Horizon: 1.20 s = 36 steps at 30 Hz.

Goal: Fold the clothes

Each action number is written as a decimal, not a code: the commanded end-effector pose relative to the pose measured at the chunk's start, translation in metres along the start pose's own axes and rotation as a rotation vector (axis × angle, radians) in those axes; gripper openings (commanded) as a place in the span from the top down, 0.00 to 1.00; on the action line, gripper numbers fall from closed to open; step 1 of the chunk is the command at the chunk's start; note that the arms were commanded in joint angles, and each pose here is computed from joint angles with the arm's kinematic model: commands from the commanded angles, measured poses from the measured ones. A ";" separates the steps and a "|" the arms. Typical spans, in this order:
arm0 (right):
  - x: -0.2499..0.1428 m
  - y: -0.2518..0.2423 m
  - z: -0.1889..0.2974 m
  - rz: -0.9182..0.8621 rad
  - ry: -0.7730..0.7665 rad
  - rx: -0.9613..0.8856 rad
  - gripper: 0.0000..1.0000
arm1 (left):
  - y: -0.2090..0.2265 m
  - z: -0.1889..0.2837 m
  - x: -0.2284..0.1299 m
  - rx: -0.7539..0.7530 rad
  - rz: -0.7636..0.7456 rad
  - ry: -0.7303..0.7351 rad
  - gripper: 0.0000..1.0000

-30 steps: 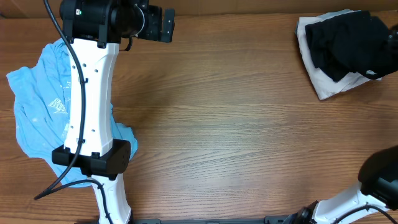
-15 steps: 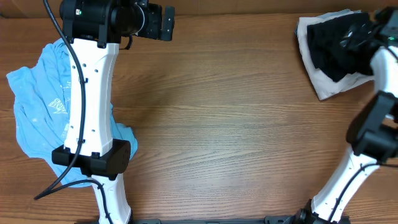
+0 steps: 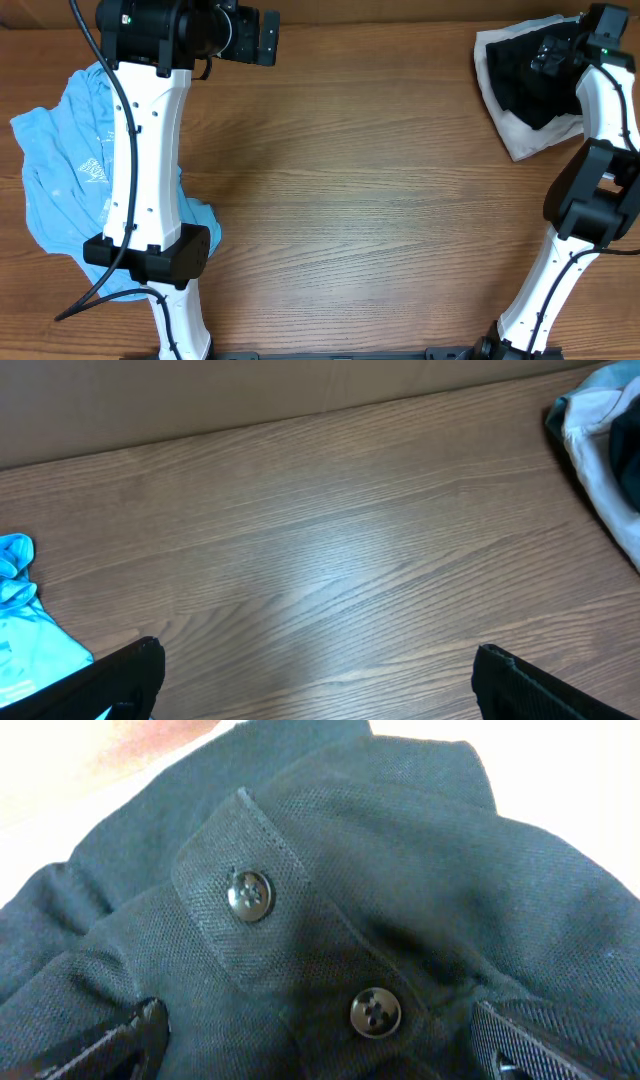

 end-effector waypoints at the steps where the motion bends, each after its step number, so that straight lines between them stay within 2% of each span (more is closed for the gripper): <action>1: -0.004 0.030 0.026 0.013 0.080 0.113 0.00 | 0.001 -0.006 -0.001 0.010 -0.022 0.013 0.00; 5: 0.058 0.032 0.127 -0.009 -0.084 0.166 0.00 | 0.001 -0.006 -0.001 0.010 -0.022 0.013 0.00; 10: 0.092 0.025 0.260 -0.037 -0.262 0.231 0.00 | 0.001 -0.006 -0.001 0.010 -0.022 0.013 0.00; 13: 0.093 0.015 0.335 -0.042 -0.351 0.267 0.00 | 0.001 -0.006 -0.001 0.010 -0.022 0.013 0.00; 14: 0.087 0.010 0.368 -0.042 -0.378 0.282 0.00 | 0.001 -0.006 -0.001 0.011 -0.022 0.013 0.00; 18: 0.059 -0.009 0.446 -0.043 -0.424 0.322 0.00 | 0.001 -0.006 -0.001 0.010 -0.022 0.013 0.00; 22: 0.041 -0.023 0.495 -0.046 -0.489 0.345 0.00 | 0.001 -0.006 -0.001 0.010 -0.023 0.013 0.00; 27: 0.027 -0.032 0.529 -0.049 -0.552 0.367 0.00 | 0.001 -0.006 -0.001 0.010 -0.022 0.013 0.00; 36: 0.020 -0.035 0.534 -0.048 -0.538 0.364 0.00 | 0.001 -0.006 -0.001 0.010 -0.023 0.013 0.00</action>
Point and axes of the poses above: each gripper's point midway between its finger pads, its own z axis back along the fingers, its own y axis along the line the jaws close on, x = y × z, the point moved 8 cm from there along z, back along the fingers, and after that the axes turned 12 degrees about -z, right-handed, at the moved point
